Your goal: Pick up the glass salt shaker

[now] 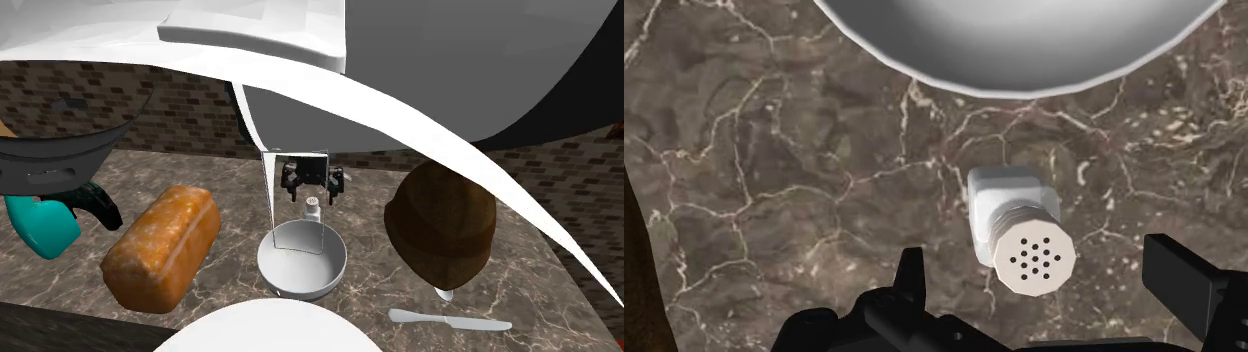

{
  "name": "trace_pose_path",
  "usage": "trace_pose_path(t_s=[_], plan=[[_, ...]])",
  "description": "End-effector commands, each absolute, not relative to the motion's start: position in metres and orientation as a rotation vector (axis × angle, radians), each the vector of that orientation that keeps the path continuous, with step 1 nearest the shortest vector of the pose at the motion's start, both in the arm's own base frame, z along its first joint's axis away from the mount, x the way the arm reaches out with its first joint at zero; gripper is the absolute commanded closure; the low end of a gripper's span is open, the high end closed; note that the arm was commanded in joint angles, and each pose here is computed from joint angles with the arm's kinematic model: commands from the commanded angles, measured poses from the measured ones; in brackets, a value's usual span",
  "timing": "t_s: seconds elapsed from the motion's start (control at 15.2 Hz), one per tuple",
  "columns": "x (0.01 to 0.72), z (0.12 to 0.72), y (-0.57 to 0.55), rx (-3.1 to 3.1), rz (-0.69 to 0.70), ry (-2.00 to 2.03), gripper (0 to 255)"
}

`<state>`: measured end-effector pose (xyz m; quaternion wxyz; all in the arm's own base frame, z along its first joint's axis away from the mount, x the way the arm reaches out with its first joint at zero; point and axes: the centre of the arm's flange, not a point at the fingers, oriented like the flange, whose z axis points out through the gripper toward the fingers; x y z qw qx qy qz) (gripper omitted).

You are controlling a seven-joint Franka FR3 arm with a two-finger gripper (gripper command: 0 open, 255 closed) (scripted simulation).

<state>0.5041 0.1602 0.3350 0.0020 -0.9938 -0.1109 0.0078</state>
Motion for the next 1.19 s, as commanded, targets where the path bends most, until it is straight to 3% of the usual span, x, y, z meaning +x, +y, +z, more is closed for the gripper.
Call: trace_pose_path(t_s=[0.0,0.59,1.12], plan=[[0.504,0.333,0.16,-3.118,0.024,-0.348,255],[0.504,0.333,0.16,-3.118,0.024,-0.348,255],[0.504,0.376,0.16,-3.118,0.024,-0.348,255]])
